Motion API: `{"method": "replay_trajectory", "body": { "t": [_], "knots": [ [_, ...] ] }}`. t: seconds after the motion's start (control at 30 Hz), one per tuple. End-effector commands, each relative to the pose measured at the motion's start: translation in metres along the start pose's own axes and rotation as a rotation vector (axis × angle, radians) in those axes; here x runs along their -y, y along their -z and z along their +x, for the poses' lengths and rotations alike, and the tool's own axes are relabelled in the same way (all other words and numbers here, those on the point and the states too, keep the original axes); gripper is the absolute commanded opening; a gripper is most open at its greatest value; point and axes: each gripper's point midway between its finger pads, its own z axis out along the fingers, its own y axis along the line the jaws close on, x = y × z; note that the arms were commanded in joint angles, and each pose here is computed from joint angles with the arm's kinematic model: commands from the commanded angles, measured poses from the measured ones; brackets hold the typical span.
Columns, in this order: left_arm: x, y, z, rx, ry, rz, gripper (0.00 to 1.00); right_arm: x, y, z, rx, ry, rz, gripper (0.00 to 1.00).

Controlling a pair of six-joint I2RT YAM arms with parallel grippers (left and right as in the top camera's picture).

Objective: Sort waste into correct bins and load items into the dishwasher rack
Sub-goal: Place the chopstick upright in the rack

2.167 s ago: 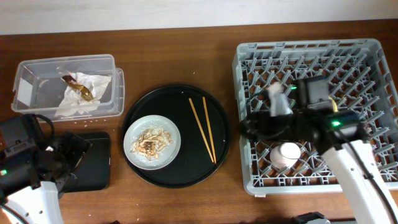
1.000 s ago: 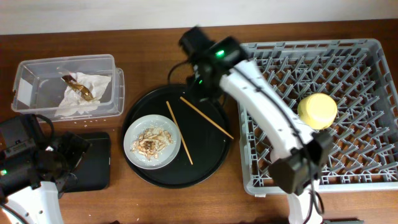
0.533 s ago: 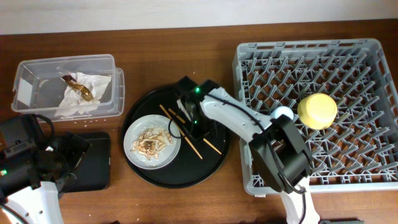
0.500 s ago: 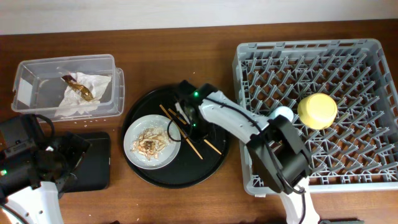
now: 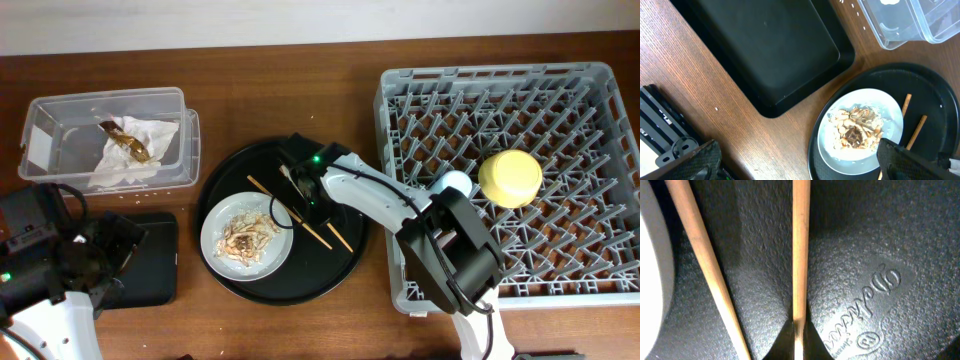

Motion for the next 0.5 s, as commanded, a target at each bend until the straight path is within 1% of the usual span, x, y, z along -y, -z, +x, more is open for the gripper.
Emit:
{"method": "replay_trajectory", "body": {
  "t": [0.0,0.03,0.07,0.1,0.13,0.2,0.23,0.3,0.37,0.47],
  "knots": [
    [0.0,0.001,-0.001,0.005,0.008,0.003,0.99,0.001,0.062,-0.023,0.083,-0.068,0.002,0.04],
    [0.0,0.001,-0.001,0.005,0.008,0.003,0.99,0.013,0.102,-0.031,0.137,-0.144,0.008,0.04],
    [0.0,0.001,-0.001,0.005,0.008,0.003,0.99,0.03,0.131,-0.032,0.176,-0.214,0.027,0.04],
    [0.0,0.001,-0.001,0.005,0.008,0.003,0.99,0.047,0.151,-0.029,0.202,-0.282,0.04,0.04],
    [0.0,0.001,-0.001,0.005,0.008,0.003,0.99,0.079,0.178,-0.02,0.236,-0.372,0.046,0.04],
    [0.0,0.001,-0.001,0.005,0.008,0.003,0.99,0.119,0.195,-0.007,0.268,-0.469,0.053,0.04],
    [0.0,0.001,-0.001,0.005,0.008,0.003,0.99,0.142,0.197,0.0,0.271,-0.536,0.026,0.04],
    [0.0,0.001,-0.001,0.005,0.008,0.003,0.99,0.173,0.183,0.014,0.235,-0.618,0.032,0.04],
    [0.0,0.001,-0.001,0.005,0.008,0.003,0.99,0.189,0.163,0.022,0.186,-0.65,0.068,0.06],
    [0.0,0.001,-0.001,0.005,0.008,0.003,0.99,0.191,0.134,0.023,0.132,-0.655,0.063,0.15]
  ]
}}
